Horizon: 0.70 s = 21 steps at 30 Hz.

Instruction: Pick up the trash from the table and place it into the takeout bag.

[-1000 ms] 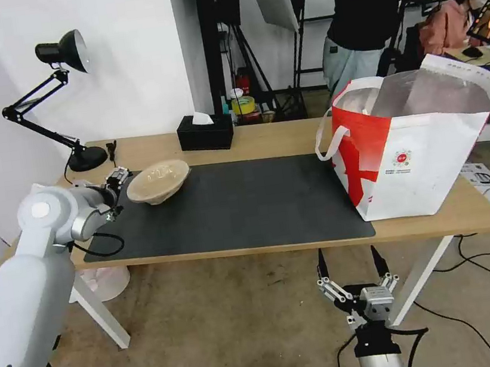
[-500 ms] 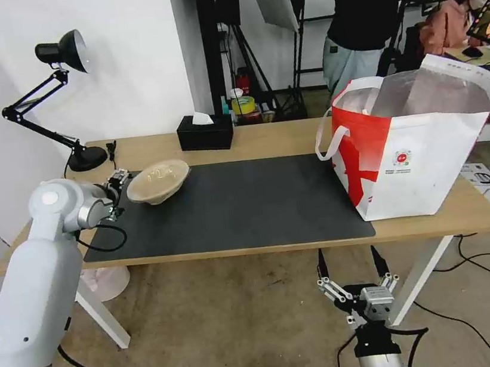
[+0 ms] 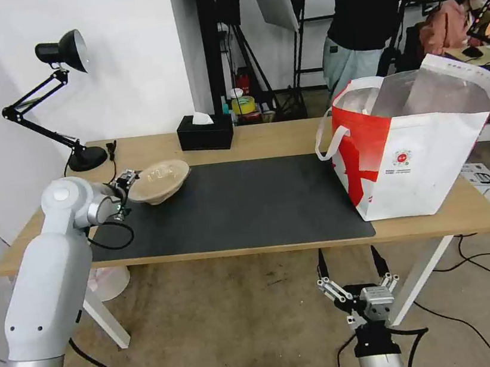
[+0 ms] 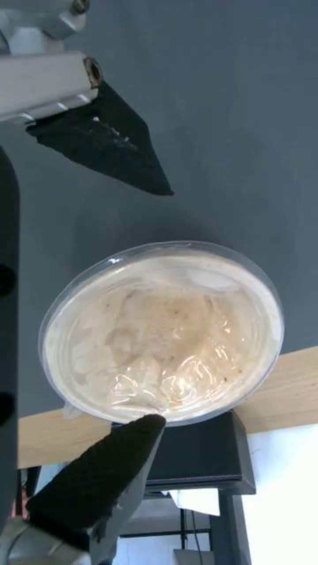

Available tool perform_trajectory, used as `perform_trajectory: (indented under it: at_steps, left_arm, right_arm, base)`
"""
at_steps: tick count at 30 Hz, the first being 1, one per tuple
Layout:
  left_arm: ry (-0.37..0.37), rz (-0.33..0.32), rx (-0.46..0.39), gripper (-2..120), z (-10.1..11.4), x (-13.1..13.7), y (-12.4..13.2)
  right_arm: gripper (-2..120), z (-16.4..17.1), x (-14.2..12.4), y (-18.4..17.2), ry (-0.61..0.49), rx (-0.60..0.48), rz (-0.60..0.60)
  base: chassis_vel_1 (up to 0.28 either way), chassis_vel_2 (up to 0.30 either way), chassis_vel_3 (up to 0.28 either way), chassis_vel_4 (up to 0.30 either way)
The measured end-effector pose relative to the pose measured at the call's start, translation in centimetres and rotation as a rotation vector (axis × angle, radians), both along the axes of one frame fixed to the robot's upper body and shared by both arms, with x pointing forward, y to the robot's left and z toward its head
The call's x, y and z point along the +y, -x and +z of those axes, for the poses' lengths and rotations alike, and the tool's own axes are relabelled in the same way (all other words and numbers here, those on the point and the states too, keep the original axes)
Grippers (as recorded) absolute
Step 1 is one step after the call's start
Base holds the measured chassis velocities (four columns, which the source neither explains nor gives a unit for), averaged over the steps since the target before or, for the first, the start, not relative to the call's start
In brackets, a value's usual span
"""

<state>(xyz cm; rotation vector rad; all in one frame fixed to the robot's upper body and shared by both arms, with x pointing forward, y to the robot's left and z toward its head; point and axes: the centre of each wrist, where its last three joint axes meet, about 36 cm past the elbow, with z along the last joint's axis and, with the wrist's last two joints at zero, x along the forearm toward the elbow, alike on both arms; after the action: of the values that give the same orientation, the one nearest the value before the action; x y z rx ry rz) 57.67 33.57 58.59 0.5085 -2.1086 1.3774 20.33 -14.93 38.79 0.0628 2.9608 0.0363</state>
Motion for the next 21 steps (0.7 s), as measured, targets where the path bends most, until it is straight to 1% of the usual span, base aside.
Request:
perform_trajectory:
  at_steps: [10, 14, 21]
  left_arm:
    - [0.017, -0.014, -0.013, 100, 0.2, -0.5, -0.6]
    - [0.022, -0.028, -0.021, 100, 0.4, -0.8, -0.7]
    - [0.039, -0.037, -0.024, 100, 0.2, -0.7, -1.2]
  right_arm:
    - [100, 0.0, 0.0, 0.0, 0.000, 0.000, 0.000]
    - [100, 0.0, 0.0, 0.0, 0.000, 0.000, 0.000]
    - [100, 0.0, 0.0, 0.0, 0.000, 0.000, 0.000]
  base:
    - [0.000, 0.000, 0.000, 0.000]
    - [0.000, 0.000, 0.000, 0.000]
    - [0.000, 0.000, 0.000, 0.000]
